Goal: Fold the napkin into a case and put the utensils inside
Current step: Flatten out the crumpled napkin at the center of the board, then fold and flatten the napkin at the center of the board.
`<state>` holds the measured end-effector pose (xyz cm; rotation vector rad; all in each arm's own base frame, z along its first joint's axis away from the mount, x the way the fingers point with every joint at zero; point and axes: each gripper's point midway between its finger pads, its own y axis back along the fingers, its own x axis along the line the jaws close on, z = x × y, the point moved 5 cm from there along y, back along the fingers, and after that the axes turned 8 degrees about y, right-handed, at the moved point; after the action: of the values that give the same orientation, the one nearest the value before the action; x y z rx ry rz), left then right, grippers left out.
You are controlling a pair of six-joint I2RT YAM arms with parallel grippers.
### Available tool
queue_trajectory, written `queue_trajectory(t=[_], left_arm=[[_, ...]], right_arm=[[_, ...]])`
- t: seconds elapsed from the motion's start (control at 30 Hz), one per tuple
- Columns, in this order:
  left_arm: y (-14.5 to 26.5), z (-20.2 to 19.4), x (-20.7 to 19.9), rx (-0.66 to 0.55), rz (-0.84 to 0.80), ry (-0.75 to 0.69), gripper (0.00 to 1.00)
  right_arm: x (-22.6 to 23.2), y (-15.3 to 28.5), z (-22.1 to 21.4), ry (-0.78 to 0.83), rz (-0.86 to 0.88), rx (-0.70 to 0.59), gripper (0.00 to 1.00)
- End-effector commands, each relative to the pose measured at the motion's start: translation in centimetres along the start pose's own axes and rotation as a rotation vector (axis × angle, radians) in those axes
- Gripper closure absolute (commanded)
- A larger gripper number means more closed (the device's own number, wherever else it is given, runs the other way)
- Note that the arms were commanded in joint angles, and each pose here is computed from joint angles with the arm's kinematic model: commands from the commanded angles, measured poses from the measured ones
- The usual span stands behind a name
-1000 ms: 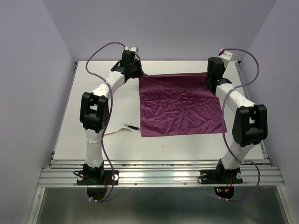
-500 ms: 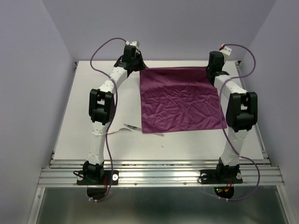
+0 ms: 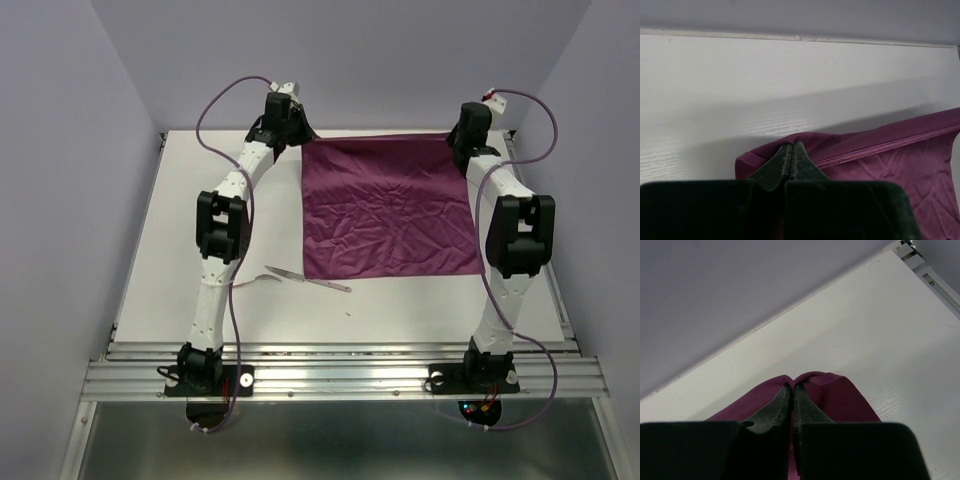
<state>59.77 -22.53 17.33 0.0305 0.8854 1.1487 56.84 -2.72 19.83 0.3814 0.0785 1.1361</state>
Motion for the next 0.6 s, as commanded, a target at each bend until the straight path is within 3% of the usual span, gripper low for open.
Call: queue_trajectory(t=[0.0, 0.57], left_arm=[[1.30, 4.80, -1.04, -0.135, -0.044, -0.060, 1.00], [0.44, 5.80, -1.11, -0.176, -0.089, -0.095, 1.00]], right_arm=[[-0.45, -0.65, 3.16, -0.056, -0.012, -0.073, 0.99], [-0.82, -0.68, 2.49, -0.080, -0.008, -0.046, 0.99]])
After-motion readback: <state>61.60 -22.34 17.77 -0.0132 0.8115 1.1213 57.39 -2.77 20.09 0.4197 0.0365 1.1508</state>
